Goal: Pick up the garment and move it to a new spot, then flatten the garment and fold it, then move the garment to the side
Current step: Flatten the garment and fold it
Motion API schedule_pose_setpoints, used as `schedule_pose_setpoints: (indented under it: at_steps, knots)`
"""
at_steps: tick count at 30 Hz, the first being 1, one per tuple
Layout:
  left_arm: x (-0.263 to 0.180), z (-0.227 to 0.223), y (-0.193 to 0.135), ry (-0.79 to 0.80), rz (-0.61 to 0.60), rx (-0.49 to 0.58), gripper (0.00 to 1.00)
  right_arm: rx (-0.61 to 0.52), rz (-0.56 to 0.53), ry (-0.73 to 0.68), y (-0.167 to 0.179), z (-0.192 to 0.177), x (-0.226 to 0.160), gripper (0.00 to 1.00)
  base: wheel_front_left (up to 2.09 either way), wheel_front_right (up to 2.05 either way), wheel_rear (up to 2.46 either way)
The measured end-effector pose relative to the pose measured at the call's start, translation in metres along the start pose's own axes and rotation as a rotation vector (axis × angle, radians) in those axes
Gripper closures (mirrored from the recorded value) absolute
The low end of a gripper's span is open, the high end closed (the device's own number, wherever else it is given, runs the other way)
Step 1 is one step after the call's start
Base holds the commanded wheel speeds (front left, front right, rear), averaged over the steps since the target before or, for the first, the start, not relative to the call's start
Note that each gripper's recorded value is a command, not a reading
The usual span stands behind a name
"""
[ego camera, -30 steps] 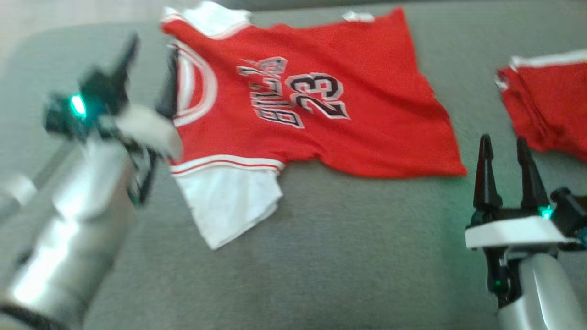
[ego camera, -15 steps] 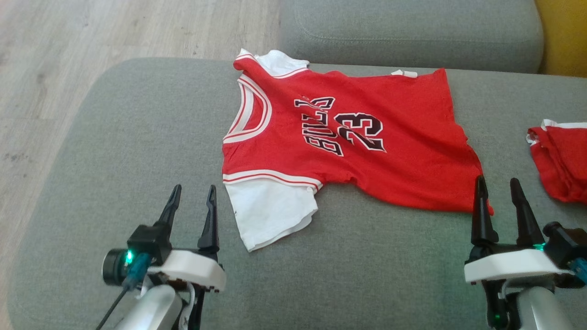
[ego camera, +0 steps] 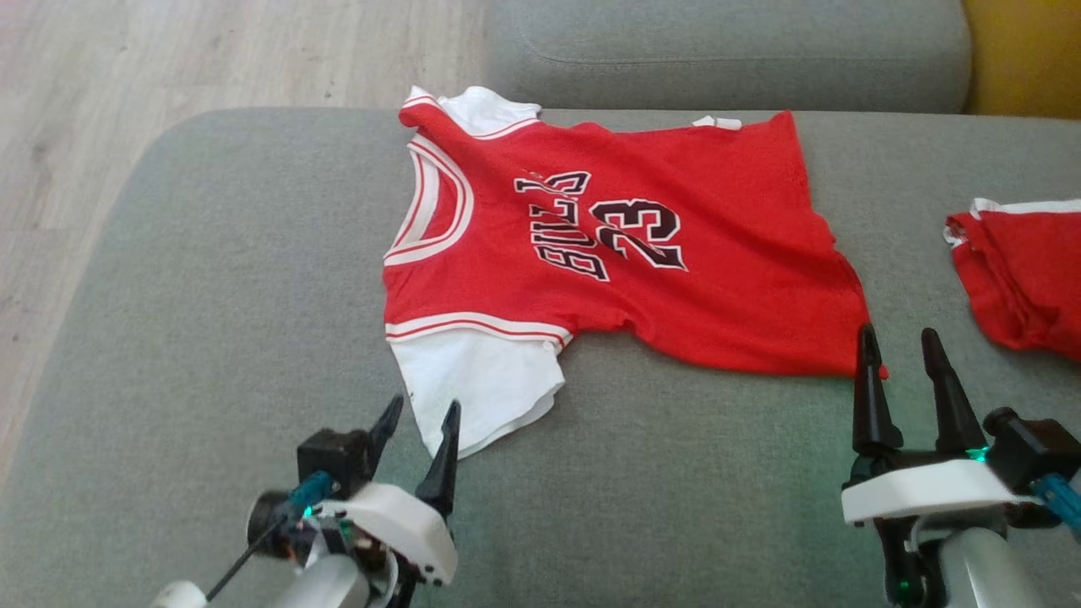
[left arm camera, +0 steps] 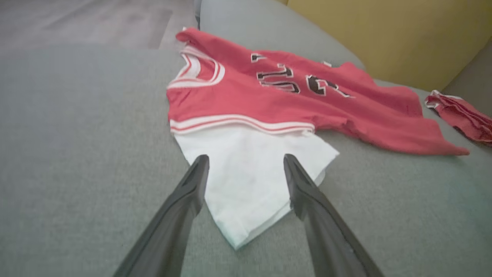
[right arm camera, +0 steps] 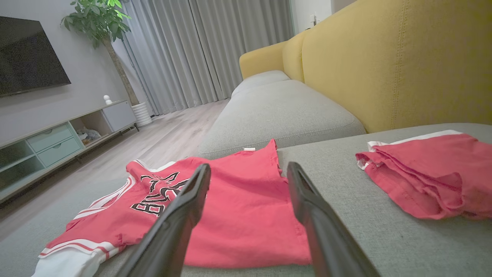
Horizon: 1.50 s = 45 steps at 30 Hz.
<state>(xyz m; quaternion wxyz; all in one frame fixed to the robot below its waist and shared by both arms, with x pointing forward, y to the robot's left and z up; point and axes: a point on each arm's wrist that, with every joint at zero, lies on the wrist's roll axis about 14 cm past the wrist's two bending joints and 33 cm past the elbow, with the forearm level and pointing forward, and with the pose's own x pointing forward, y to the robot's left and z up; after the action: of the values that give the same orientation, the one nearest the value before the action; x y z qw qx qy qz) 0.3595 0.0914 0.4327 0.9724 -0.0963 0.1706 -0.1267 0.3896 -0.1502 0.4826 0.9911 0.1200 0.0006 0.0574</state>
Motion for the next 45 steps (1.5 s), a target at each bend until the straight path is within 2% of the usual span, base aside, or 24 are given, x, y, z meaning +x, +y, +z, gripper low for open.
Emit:
schedule_pose_setpoints:
  at_steps: [3,11,25,26,27,28,33,36,41,45]
  knots:
    - [0.0,-0.025,0.002,0.099,0.021,-0.055,0.0,0.005,-0.01,0.007,-0.003,-0.002,-0.002,0.0,0.0,0.0,0.0]
    - [0.003,-0.062,0.015,0.255,0.063,-0.03,0.0,0.011,-0.05,0.023,-0.016,-0.008,-0.009,0.0,0.0,0.0,0.0]
    - [0.03,-0.072,0.012,0.383,-0.008,-0.029,0.0,0.012,-0.104,0.053,-0.033,-0.018,-0.013,0.0,0.0,0.0,0.0]
    - [0.032,-0.073,0.012,0.393,-0.014,-0.025,0.04,0.012,-0.106,0.052,-0.034,-0.018,-0.013,0.0,0.0,0.0,0.0]
    - [0.032,-0.073,0.011,0.402,-0.023,-0.021,0.59,0.013,-0.108,0.049,-0.035,-0.017,-0.012,0.0,0.0,0.0,0.0]
    - [0.033,-0.073,0.011,0.409,-0.024,-0.02,1.0,0.016,-0.109,0.045,-0.035,-0.015,-0.012,0.0,0.0,0.0,0.0]
    - [0.033,-0.07,0.01,0.412,-0.032,-0.037,1.0,0.017,-0.119,0.027,-0.038,-0.01,-0.013,0.0,0.0,0.0,0.0]
    - [0.033,-0.062,0.01,0.359,-0.023,-0.053,1.0,0.016,-0.12,0.015,-0.039,-0.005,-0.013,0.0,0.0,0.0,0.0]
    - [0.031,-0.032,0.009,0.168,-0.006,-0.092,1.0,0.016,-0.115,0.002,-0.037,-0.001,-0.013,0.0,0.0,0.0,0.0]
    - [0.03,0.006,0.007,-0.015,-0.012,-0.061,1.0,-0.005,-0.124,0.03,-0.041,-0.007,-0.012,0.0,0.0,0.0,0.0]
